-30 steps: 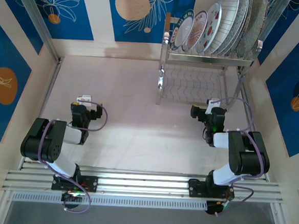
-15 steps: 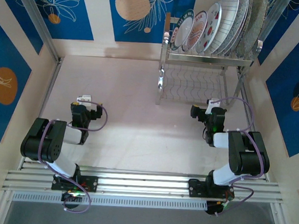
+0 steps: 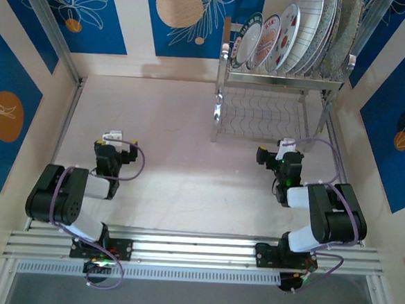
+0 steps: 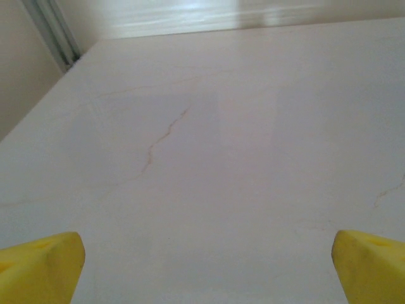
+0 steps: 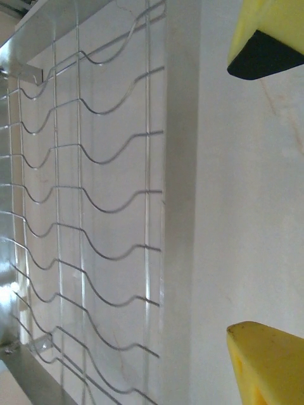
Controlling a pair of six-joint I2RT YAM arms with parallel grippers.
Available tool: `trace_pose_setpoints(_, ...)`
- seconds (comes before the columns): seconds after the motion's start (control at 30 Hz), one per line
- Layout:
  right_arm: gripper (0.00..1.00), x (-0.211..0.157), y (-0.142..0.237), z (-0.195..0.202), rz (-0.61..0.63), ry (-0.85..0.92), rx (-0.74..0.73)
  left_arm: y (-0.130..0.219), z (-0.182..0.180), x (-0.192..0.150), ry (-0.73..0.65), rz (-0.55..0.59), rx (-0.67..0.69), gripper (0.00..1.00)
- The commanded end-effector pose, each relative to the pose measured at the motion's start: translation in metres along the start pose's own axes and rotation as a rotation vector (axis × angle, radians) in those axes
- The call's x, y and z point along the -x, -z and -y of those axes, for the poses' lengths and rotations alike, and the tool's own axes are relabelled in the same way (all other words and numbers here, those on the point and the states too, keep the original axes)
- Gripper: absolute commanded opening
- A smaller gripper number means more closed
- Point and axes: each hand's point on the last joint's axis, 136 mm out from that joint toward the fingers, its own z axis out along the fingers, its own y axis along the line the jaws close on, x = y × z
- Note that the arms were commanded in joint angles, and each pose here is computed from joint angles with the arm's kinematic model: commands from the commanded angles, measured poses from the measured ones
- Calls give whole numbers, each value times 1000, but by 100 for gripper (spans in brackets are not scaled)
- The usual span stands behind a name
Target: Unload the plates from the dish rack
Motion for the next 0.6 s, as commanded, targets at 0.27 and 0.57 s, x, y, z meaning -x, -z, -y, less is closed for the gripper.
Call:
trace_pose_setpoints(0.27,99,180,98,22,381,3,-259,44,-25,154,112,334,114,100)
trace_pose_setpoints(0.57,99,288,229,33,150,-594,-185,105,-19,269,642,187,-33,100)
